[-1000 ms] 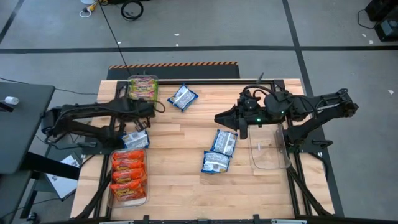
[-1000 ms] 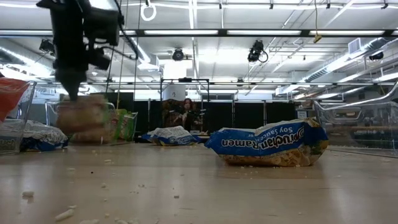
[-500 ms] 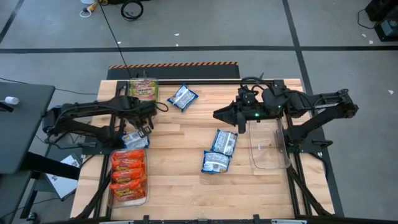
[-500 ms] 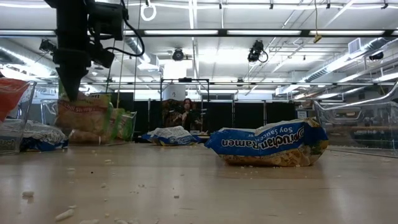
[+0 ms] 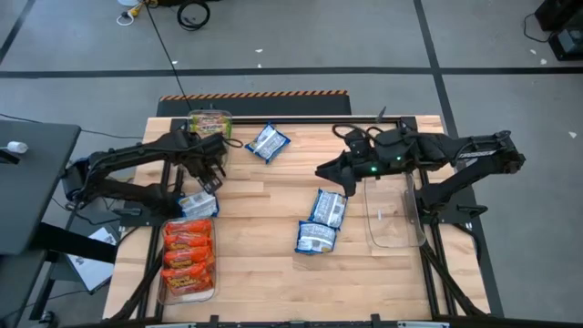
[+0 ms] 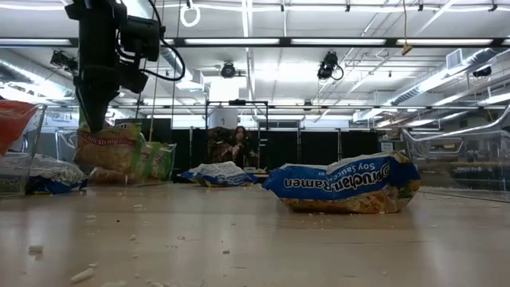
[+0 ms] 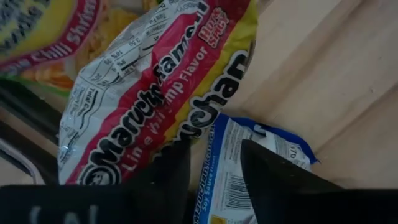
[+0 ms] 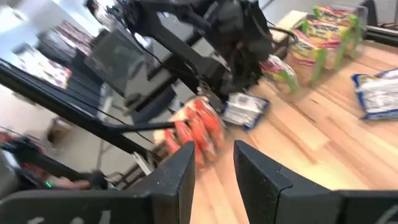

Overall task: Sort Maruchan noodles
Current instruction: Put the green noodle pack into the top left transparent bin

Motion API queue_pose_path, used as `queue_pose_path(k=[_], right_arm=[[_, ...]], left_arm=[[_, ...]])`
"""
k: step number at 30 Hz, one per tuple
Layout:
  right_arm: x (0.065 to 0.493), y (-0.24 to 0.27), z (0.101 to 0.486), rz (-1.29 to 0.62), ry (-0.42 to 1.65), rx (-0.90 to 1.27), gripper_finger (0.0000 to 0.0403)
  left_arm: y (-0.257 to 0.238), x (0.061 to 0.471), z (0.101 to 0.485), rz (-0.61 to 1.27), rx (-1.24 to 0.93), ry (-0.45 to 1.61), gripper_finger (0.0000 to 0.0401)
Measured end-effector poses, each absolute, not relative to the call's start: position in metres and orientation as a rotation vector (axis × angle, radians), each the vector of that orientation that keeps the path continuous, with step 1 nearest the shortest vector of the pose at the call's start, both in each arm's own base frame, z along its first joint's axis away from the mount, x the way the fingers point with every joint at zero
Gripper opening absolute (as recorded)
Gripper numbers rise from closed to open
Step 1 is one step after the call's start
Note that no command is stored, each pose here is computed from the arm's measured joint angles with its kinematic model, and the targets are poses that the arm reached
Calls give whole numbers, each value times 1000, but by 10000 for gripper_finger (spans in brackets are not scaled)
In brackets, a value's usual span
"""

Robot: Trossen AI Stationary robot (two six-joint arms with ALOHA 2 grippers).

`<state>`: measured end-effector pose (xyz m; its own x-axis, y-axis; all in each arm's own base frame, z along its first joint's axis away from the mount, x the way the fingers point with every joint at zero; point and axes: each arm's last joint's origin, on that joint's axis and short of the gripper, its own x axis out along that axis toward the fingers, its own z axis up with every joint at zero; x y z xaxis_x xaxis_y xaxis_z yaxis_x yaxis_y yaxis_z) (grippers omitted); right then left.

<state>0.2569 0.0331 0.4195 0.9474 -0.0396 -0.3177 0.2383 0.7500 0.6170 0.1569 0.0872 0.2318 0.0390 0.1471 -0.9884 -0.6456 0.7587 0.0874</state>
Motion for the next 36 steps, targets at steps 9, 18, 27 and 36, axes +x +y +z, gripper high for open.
queue_pose_path(k=[9, 18, 27, 36], right_arm=[[257, 17, 406, -306, 382, 651, 117], [295, -22, 374, -282, 527, 497, 117], [314, -56, 356, -227, 573, 435, 117], [309, -64, 352, -190, 627, 403, 115]], left_arm=[[107, 148, 232, 665, -584, 1343, 173], [112, 148, 237, 618, -526, 1328, 198], [103, 153, 255, 503, -244, 1419, 180], [107, 163, 245, 358, -154, 1471, 164]])
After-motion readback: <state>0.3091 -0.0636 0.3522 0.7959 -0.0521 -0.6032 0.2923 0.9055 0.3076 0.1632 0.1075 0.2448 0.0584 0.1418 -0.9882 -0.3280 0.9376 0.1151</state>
